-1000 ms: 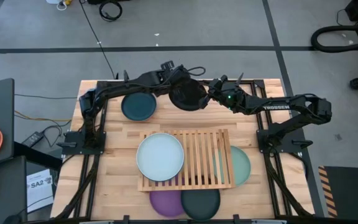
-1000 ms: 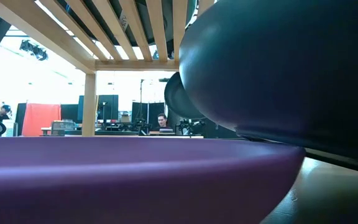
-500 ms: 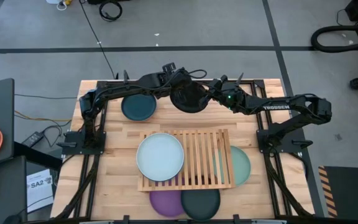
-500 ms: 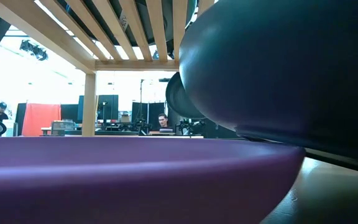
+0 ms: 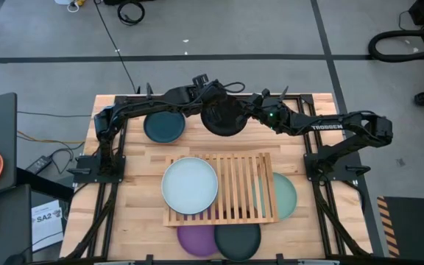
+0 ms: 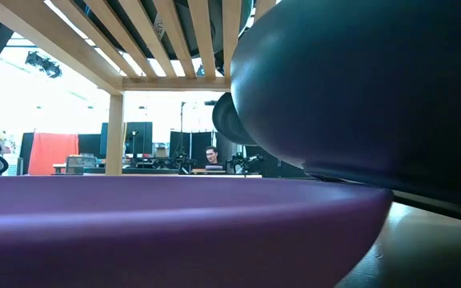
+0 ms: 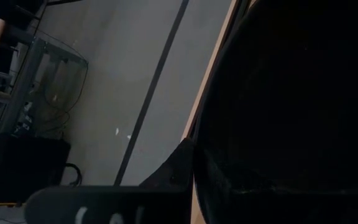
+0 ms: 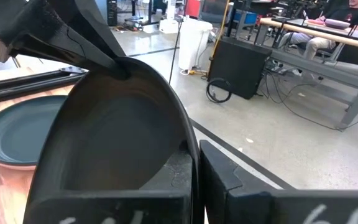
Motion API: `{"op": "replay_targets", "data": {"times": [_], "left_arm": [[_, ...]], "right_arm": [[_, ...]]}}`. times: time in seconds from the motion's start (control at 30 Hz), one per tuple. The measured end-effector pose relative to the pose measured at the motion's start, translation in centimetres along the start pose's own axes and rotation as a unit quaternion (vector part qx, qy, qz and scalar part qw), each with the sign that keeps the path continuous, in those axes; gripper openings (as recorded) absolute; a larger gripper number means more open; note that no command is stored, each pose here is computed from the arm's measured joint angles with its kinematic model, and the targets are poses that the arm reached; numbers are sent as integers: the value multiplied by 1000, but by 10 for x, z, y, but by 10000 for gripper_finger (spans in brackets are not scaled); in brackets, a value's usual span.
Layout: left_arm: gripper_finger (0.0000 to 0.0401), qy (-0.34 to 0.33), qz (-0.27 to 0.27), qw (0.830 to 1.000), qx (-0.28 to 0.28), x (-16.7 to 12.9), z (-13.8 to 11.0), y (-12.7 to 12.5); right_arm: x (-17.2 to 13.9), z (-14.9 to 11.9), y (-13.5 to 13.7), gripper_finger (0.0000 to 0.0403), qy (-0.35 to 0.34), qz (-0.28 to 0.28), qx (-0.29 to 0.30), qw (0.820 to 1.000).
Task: Place and stack plates onto a shelf
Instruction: Put the black plate on the shelf
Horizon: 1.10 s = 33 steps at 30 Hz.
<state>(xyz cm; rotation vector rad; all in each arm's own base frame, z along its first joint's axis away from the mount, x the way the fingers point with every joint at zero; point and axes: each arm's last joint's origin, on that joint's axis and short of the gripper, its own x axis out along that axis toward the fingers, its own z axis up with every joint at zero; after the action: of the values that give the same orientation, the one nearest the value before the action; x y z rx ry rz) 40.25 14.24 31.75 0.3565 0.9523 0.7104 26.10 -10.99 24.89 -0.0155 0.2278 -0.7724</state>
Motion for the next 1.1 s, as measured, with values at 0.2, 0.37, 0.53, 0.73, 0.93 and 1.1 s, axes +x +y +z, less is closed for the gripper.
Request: {"op": "replay_targets", "data": {"times": [0.2,0.37,0.53,0.73,0.93,1.1], "left_arm": [[25,-2,1,1000,-1,0,0,0],[26,-3,2,1000,-1,0,1,0],[52,-9,5,1000,-6,0,2,1],[104,-13,6,1000,-8,0,3,1],[127,-13,3,1000,14,0,3,1],[128,-29,-21,999,14,-16,4,6]], "right_arm": [[0,0,0,25,-1,0,3,1000],[0,0,0,20,-1,0,3,1000],[0,1,0,22,-3,0,8,1000],[0,1,0,21,-4,1,7,1000],[2,1,-4,21,-2,-5,8,1000],[6,0,-17,20,1,-29,13,999]]}}
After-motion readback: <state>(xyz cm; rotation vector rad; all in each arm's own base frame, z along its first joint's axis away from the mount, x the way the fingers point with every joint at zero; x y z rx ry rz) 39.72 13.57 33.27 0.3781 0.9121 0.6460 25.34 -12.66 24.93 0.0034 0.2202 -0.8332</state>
